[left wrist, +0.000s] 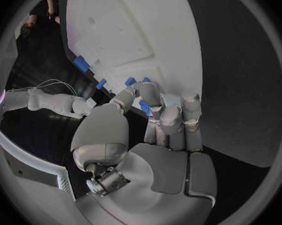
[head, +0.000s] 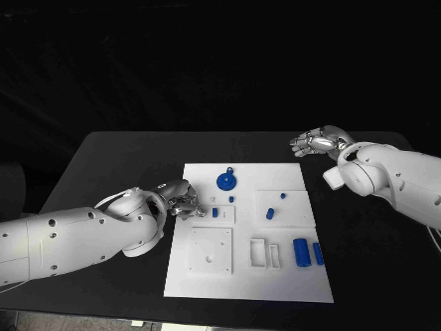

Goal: Assemble the parts on the task board

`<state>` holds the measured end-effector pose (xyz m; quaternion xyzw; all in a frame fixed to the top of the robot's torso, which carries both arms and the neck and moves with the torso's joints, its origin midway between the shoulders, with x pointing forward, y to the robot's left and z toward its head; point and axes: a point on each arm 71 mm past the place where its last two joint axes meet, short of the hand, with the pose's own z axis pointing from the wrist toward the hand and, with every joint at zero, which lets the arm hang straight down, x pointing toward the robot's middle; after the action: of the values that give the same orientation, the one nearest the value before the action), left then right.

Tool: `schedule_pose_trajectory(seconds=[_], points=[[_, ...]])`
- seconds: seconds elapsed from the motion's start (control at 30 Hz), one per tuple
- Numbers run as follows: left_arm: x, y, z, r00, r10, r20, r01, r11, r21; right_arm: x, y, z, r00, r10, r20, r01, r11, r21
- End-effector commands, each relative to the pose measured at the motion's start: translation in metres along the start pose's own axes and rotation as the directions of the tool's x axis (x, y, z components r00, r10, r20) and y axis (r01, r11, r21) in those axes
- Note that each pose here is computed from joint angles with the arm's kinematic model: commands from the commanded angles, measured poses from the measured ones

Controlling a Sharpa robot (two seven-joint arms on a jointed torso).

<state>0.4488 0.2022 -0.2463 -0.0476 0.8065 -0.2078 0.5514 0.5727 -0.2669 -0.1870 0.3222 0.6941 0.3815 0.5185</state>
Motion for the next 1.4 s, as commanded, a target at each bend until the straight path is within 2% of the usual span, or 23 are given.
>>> schedule_pose_trajectory(seconds=[0.03,0.3,0.73,1.4], points=[[0.0066,0.0003,-0.0004,0.998,0.019,-0.058,-0.02,1.0,-0.006,0.0008,0.0007,0.0,1.0,0.001,-0.011,-0.001,1.0,-0.008],[0.0094,0.0,-0.0002,0.995,0.031,-0.092,-0.032,0.999,-0.009,0.001,0.0007,0.0001,1.0,0.001,-0.013,-0.001,1.0,-0.008],[0.011,0.0007,0.0001,0.993,0.033,-0.112,-0.035,0.999,-0.017,0.0013,0.0007,0.0003,1.0,0.001,-0.015,-0.001,1.0,-0.008],[0.0108,0.003,0.0025,0.992,0.028,-0.119,-0.032,0.999,-0.033,0.0009,0.0003,0.0005,1.0,0.001,-0.012,-0.001,1.0,-0.006]])
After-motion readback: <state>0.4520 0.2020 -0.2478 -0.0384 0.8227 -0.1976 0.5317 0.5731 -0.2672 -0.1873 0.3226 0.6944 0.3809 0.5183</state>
